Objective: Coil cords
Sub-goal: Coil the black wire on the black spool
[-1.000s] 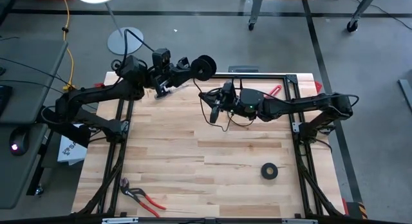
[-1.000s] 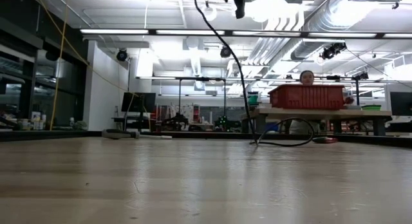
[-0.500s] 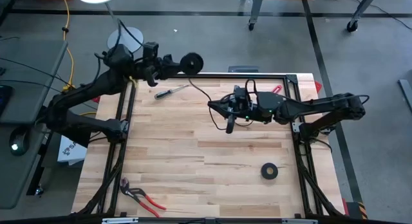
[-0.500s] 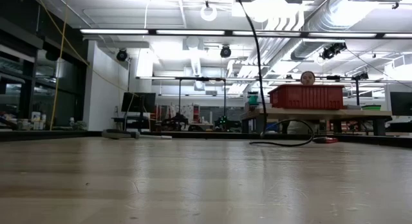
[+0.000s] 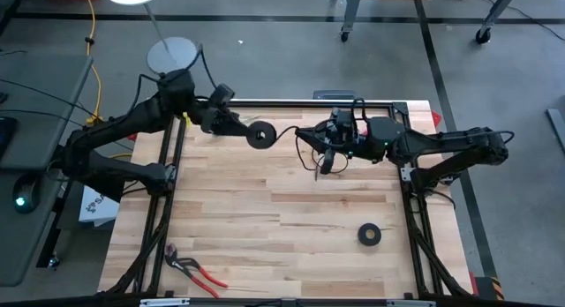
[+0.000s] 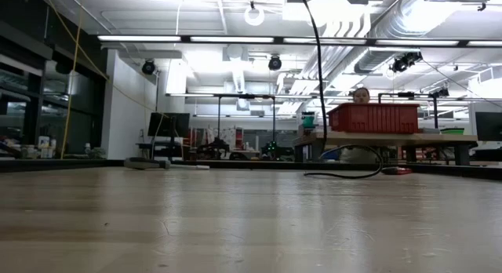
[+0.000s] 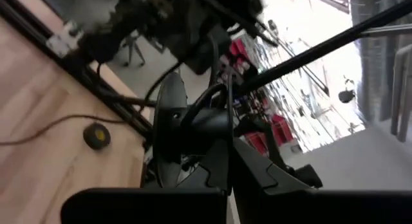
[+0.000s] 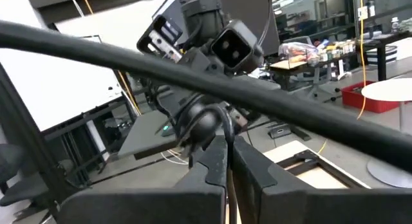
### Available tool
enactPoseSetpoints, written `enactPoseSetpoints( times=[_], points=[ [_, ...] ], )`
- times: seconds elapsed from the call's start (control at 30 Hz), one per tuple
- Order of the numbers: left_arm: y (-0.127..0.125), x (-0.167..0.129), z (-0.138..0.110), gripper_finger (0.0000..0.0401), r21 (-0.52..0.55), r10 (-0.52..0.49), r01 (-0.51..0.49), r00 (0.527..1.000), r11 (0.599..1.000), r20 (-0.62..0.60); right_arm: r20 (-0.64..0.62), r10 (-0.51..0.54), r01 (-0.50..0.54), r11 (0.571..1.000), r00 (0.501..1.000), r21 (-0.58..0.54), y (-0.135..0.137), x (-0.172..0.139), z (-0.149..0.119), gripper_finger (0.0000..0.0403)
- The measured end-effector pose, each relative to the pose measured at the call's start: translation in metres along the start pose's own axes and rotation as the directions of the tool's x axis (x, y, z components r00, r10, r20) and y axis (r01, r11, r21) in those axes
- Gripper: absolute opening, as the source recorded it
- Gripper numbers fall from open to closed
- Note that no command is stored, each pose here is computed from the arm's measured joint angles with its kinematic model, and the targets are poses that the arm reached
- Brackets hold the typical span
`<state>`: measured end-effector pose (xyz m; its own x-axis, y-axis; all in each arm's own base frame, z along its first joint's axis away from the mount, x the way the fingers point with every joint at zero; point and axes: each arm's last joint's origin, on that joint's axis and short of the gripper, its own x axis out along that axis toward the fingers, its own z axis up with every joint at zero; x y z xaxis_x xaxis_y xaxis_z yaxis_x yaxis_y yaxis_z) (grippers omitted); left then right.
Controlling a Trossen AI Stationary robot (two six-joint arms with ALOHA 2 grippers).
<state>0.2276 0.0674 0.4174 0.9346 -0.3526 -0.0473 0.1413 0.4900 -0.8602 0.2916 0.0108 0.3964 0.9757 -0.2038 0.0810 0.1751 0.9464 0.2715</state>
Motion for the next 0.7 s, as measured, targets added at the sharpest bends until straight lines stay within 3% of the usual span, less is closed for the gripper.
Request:
enactPoseSetpoints(
  times=[0.27, 0.5, 0.7],
  points=[
    [0.008, 0.036, -0.004, 0.0, -0.061, -0.096, 0.09, 0.989, 0.994, -0.109, 0.007, -0.007, 0.007, 1.0, 1.0, -0.003, -0.011, 0.003, 0.003, 0.0],
    [0.02, 0.074, 0.005, 0.0, -0.043, -0.251, 0.248, 0.964, 0.968, -0.087, 0.021, -0.013, 0.013, 1.0, 1.0, -0.002, -0.016, 0.004, 0.006, 0.0],
    [0.034, 0.098, 0.014, 0.0, 0.005, -0.374, 0.374, 0.927, 0.927, -0.036, 0.051, 0.05, -0.05, 0.999, 0.997, 0.005, -0.013, 0.004, 0.01, 0.0]
  ],
)
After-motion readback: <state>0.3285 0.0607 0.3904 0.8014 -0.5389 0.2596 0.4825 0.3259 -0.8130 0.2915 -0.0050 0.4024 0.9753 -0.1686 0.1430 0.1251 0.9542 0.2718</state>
